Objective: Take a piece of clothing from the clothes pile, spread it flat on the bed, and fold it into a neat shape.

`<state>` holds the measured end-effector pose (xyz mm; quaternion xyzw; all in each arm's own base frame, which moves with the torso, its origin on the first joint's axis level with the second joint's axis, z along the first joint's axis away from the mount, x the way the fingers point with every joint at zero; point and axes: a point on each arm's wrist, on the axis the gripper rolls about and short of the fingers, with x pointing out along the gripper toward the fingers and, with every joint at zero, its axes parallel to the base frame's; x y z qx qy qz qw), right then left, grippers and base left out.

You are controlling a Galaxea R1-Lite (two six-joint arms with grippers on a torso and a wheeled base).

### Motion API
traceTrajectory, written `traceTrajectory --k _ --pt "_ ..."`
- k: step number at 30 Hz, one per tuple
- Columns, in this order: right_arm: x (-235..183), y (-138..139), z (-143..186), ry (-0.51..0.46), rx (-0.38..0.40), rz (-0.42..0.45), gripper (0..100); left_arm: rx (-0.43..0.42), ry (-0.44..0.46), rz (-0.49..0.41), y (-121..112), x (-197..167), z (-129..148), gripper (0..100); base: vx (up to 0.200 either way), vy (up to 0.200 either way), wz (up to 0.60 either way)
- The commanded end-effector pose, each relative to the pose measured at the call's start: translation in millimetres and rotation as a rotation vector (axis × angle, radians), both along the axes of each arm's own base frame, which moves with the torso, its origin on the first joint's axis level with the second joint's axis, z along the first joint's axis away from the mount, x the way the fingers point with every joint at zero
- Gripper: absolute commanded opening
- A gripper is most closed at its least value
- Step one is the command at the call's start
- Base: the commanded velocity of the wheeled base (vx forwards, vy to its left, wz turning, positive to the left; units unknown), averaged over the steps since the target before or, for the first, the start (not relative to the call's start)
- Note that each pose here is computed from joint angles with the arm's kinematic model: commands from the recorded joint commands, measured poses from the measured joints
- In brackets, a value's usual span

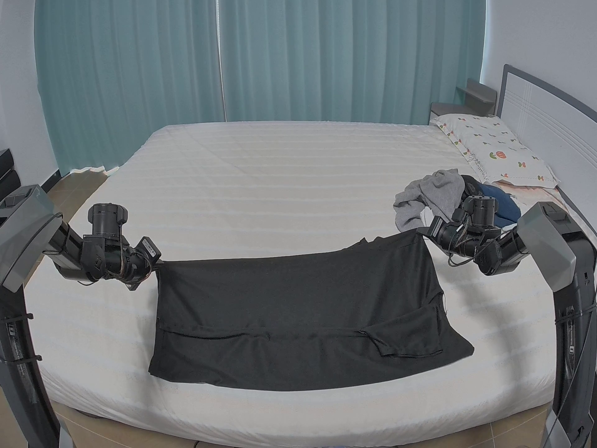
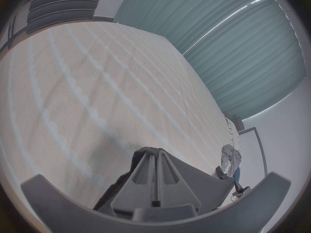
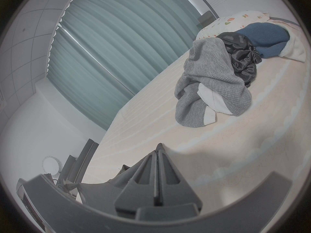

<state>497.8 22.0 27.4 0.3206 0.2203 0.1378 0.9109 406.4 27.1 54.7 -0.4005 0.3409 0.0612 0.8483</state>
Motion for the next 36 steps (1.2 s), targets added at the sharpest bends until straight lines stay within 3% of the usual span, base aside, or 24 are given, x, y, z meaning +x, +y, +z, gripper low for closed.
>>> traceTrajectory --k 1,16,36 --pt "-2 0 2 0.001 -0.001 0.001 0 0.0 -0.002 0.002 0 1 -1 0 0.0 0.0 0.0" --pt "-39 -19 17 0.063 0.031 0.094 0 0.008 0.008 -0.018 0 -15 6 0 0.0 0.0 0.0" --pt "-96 -31 6 0.144 -0.037 0.219 0 0.111 0.104 -0.126 -3 -56 -11 0 0.0 0.0 0.0"
